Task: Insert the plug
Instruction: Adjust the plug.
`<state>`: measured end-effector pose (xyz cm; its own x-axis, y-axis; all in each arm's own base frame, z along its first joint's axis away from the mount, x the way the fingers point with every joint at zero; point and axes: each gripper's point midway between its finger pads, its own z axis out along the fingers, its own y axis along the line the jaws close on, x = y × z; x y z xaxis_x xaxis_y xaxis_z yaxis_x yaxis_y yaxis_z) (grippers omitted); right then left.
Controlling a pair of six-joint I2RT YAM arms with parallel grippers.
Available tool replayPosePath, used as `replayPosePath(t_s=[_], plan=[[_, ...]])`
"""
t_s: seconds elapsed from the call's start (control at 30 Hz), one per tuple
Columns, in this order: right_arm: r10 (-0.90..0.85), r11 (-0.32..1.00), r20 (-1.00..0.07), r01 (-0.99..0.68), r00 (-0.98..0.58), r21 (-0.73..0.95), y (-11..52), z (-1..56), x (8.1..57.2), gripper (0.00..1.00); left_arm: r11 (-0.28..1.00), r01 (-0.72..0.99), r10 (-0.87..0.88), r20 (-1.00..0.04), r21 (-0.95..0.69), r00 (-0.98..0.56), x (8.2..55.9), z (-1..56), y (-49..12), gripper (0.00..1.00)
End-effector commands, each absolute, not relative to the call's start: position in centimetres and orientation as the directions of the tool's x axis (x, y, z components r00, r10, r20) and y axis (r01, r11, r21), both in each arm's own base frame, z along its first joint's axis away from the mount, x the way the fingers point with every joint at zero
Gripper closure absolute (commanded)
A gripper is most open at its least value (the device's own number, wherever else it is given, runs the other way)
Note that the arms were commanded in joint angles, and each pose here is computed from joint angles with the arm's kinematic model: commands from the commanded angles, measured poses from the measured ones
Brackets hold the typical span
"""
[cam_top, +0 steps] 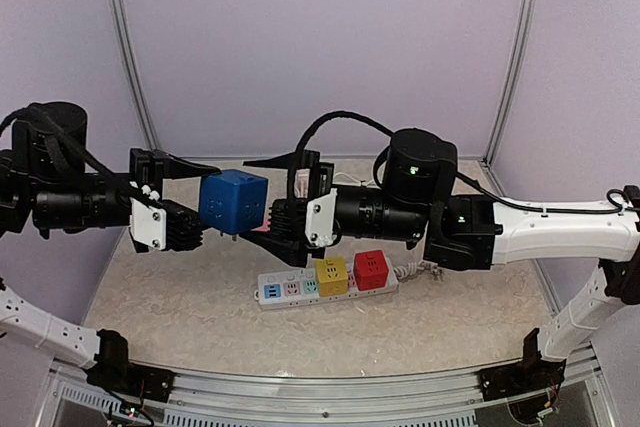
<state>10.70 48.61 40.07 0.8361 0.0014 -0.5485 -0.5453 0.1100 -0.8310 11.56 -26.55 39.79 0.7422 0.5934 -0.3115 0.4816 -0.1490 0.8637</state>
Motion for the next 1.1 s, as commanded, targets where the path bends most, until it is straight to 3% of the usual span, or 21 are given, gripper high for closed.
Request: replayPosePath(t_s=[0.0, 0.17, 0.3, 0.43, 0.63, 0.77, 0.87, 0.97, 1.07], plan=[[-0.047, 0.271, -0.670, -0.636, 0.741, -0.723, 47.0, 43.3, 12.6, 0.01, -0.120, 0.262, 0.639, -0.127, 0.958, 0.759, 13.8, 40.9, -26.3, 1.00], [-0.119, 0.271, -0.792, -0.748, 0.598, -0.606, 45.4, 43.4, 13.6, 0.00, -0.188, -0.059, 0.616, 0.164, 0.980, 0.770, 14.4, 39.6, -25.7, 1.00], [-0.158, 0.333, -0.931, -0.870, 0.328, -0.363, 45.9, 44.4, 15.3, 0.00, -0.168, -0.201, 0.599, 0.262, 0.965, 0.757, 14.2, 39.4, -25.2, 1.00], [-0.173, 0.330, -0.979, -0.929, 0.112, -0.165, 47.6, 44.4, 15.5, 0.00, -0.155, -0.186, 0.628, 0.242, 0.970, 0.739, 14.8, 39.2, -24.9, 1.00], [-0.275, 0.392, -0.955, -0.920, -0.112, -0.005, 49.6, 41.7, 16.7, 0.00, -0.146, -0.140, 0.653, 0.202, 0.979, 0.730, 15.4, 38.7, -24.7, 1.00], [-0.333, 0.342, -0.933, -0.940, -0.135, 0.014, 50.5, 40.0, 15.6, 0.00, -0.135, -0.109, 0.663, 0.171, 0.985, 0.729, 15.6, 38.4, -24.7, 1.00], [-0.372, 0.266, -0.922, -0.964, -0.103, 0.000, 51.0, 39.0, 13.8, 0.00, -0.071, -0.045, 0.684, 0.081, 0.996, 0.725, 15.9, 39.3, -24.4, 1.00], [-0.394, 0.260, -0.913, -0.966, -0.104, -0.002, 51.3, 38.3, 13.7, 0.00, -0.015, 0.025, 0.692, -0.008, 1.000, 0.722, 16.2, 40.0, -24.2, 1.00], [-0.404, 0.300, -0.908, -0.954, -0.108, -0.019, 51.4, 37.8, 14.6, 0.00, -0.002, 0.038, 0.687, -0.027, 0.999, 0.726, 16.3, 40.1, -24.3, 1.00]])
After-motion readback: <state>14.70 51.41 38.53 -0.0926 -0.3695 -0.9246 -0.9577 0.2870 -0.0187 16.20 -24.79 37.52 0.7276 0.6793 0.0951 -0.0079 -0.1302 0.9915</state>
